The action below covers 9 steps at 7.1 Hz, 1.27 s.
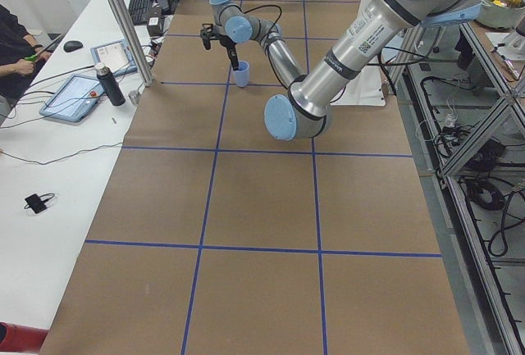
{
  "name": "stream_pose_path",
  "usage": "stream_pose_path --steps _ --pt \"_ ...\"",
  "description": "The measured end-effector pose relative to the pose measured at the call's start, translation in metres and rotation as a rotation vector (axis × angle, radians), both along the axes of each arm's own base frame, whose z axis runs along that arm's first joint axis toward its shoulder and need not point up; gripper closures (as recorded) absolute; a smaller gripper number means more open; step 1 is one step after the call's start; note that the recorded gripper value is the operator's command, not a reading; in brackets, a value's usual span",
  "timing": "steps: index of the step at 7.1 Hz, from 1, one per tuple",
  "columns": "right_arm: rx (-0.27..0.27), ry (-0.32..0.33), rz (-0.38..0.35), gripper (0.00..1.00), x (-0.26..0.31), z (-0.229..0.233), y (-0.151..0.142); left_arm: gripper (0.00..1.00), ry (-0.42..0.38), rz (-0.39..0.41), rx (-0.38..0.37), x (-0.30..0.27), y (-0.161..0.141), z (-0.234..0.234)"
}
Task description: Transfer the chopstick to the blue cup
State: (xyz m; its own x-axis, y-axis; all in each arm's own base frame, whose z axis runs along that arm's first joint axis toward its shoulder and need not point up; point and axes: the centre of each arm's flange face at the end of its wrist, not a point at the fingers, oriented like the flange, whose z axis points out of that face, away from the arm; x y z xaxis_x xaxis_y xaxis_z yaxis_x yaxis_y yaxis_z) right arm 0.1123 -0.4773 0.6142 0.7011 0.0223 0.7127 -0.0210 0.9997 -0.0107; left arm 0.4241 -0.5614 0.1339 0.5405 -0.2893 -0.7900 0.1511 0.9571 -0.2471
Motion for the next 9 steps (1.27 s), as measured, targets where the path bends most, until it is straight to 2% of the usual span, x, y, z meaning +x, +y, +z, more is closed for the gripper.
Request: stream_pose_path --steps 1,3,4,5,7,9 --pt "0.041 0.016 -0.046 0.00 0.008 0.010 -0.013 0.01 -0.002 -0.001 0.002 -0.008 0.002 0.001" --pt "0.240 0.049 -0.197 0.00 0.015 0.022 -0.045 0.01 0.001 -0.004 0.009 -0.018 0.008 0.006" --pt "0.339 0.067 -0.240 0.00 0.016 0.030 -0.054 0.01 0.000 -0.007 0.010 -0.022 0.007 0.008" --pt "0.422 0.088 -0.256 0.00 0.017 0.033 -0.059 0.01 -0.001 -0.010 0.012 -0.024 0.006 0.009" --pt "0.541 0.116 -0.266 0.00 0.017 0.036 -0.063 0.01 -0.004 -0.013 0.012 -0.025 0.006 0.011" --pt "0.633 0.088 -0.303 0.00 0.013 0.047 -0.062 0.01 -0.009 -0.013 0.009 -0.025 0.006 0.015"
